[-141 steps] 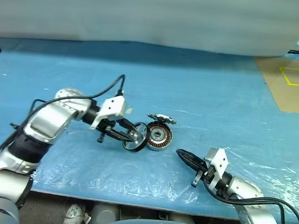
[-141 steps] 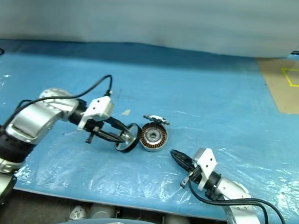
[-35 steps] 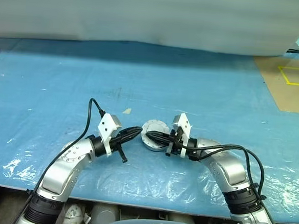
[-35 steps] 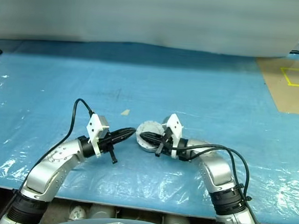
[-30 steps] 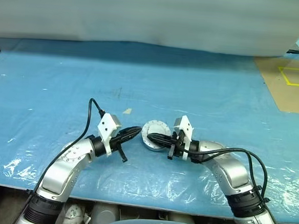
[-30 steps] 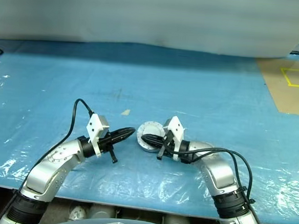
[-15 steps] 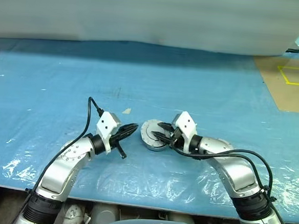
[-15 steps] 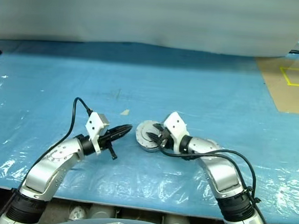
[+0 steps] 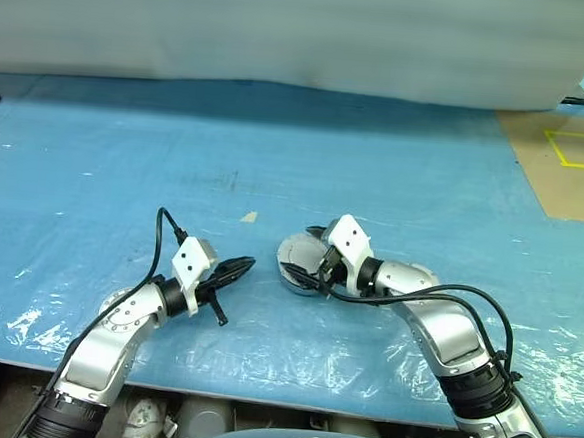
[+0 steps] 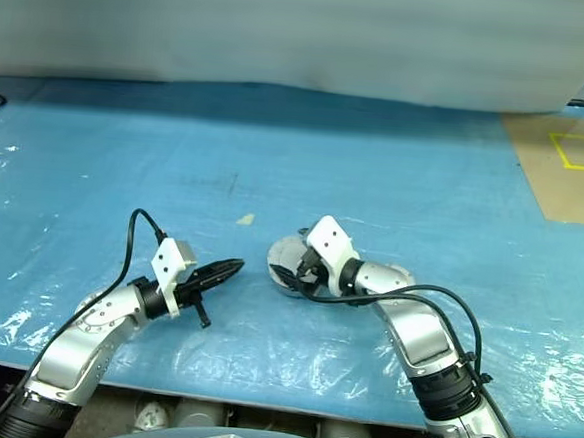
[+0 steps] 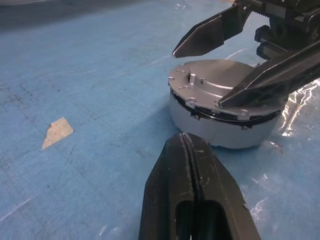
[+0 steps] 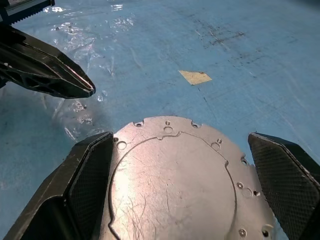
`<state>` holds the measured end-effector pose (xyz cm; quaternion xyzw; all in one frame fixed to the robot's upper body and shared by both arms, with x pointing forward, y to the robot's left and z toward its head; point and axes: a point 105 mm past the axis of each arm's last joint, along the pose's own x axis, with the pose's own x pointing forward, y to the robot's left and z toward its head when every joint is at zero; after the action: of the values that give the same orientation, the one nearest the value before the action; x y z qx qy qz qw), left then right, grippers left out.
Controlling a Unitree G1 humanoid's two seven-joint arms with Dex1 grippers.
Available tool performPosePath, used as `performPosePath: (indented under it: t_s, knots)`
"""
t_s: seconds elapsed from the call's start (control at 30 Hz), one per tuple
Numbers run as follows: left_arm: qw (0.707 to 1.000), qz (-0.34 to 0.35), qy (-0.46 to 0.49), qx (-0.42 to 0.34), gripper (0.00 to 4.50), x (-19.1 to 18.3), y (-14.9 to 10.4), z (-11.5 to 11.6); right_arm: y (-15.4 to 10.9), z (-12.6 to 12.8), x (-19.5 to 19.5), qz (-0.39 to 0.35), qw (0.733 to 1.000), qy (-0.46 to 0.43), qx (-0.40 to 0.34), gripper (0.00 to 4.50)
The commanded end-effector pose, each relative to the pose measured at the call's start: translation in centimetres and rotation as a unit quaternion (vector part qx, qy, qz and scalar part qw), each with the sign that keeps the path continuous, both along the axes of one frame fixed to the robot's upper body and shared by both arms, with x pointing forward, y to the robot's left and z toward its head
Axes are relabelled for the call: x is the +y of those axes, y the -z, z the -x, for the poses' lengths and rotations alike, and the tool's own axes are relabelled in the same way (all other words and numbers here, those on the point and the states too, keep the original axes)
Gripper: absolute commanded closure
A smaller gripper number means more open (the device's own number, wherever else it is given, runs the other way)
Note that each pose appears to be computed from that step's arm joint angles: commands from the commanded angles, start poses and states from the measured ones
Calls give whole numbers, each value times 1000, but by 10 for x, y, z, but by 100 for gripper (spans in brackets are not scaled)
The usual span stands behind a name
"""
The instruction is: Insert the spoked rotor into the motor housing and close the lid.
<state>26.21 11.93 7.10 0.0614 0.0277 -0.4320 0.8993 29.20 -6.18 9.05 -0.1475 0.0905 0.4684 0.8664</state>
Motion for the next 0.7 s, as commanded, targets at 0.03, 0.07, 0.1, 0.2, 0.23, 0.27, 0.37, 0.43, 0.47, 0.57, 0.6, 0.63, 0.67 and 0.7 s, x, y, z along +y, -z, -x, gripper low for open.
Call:
performPosePath:
  t_s: [0.03,0.07,0.1,0.2,0.23,0.27,0.37,0.43,0.47,0.57,0.6,0.63,0.67,0.7]
  knots:
    - [1000,2,5,-18,450,1,-2,0,-4,5,-8,-12,1000,0,-8,3]
    - [1000,2,4,-19,450,2,-1,-1,0,6,-11,-13,1000,4,-3,3]
    - [1000,2,4,-19,450,3,0,-2,3,7,-13,-12,1000,6,2,3]
    - [1000,-1,4,-25,450,5,3,-3,16,8,-19,6,1000,12,7,3]
    - [1000,-2,3,-27,450,5,4,-3,19,8,-20,7,1000,16,8,20]
    - [1000,-3,2,-28,450,6,4,-3,20,7,-21,6,1000,20,9,40]
    - [999,-3,-1,-33,450,7,5,-4,19,7,-20,4,1000,19,5,124]
    - [999,-4,-3,-37,450,8,6,-4,17,6,-19,0,1000,20,-1,154]
    - [999,-5,-3,-37,450,8,6,-4,17,5,-19,0,1000,20,-3,154]
    - [999,-4,-4,-40,450,8,7,-5,14,4,-17,-2,1000,18,-11,154]
    - [999,-3,-4,-41,450,8,7,-5,13,3,-17,-3,1000,17,-12,154]
    - [999,-2,-5,-43,450,7,6,-6,12,2,-16,-4,1000,18,-14,154]
    - [999,-1,-5,-45,450,7,5,-6,11,1,-16,-5,1000,19,-15,154]
    - [999,1,-7,-48,450,7,4,-7,9,0,-15,-9,1000,20,-16,154]
